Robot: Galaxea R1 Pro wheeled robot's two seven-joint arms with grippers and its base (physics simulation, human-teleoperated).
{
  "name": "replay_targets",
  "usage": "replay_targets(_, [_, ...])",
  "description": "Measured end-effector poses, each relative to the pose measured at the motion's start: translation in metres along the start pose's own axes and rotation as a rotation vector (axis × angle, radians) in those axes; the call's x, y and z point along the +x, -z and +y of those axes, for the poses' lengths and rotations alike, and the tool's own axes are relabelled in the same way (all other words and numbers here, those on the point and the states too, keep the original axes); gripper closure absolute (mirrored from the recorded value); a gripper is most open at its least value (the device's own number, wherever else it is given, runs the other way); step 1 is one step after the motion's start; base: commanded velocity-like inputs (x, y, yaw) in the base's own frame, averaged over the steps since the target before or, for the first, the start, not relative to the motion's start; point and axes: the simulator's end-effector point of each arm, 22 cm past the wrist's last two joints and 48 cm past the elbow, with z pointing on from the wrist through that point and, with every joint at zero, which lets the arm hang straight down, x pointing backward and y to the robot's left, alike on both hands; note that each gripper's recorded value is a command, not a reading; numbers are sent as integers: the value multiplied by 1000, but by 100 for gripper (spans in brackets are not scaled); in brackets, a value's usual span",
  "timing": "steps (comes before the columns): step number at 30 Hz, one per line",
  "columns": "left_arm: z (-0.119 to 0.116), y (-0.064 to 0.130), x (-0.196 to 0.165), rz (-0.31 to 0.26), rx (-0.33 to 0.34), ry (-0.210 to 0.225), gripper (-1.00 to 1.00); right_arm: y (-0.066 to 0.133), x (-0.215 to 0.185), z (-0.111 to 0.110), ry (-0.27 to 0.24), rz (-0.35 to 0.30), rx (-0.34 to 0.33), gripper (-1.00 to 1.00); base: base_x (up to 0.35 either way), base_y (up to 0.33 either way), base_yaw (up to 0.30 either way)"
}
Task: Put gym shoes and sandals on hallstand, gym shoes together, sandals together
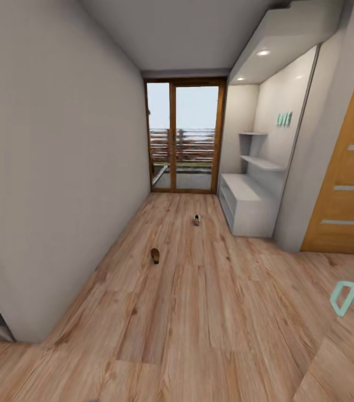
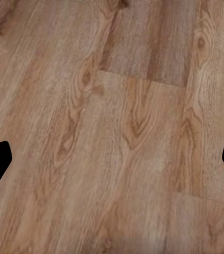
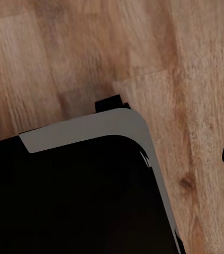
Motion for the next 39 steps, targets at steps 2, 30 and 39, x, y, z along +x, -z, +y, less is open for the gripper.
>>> replay_targets(2, [0,0,0,0,0,0,-100,0,0,0,0,0,0,-100,346,0,0])
replay_targets(30, [0,0,0,-1,0,0,-100,0,0,-1,1,0,1,-100,346,0,0])
replay_targets(39, [0,0,0,0,0,0,-100,0,0,-1,1,0,1,-100,346,0,0])
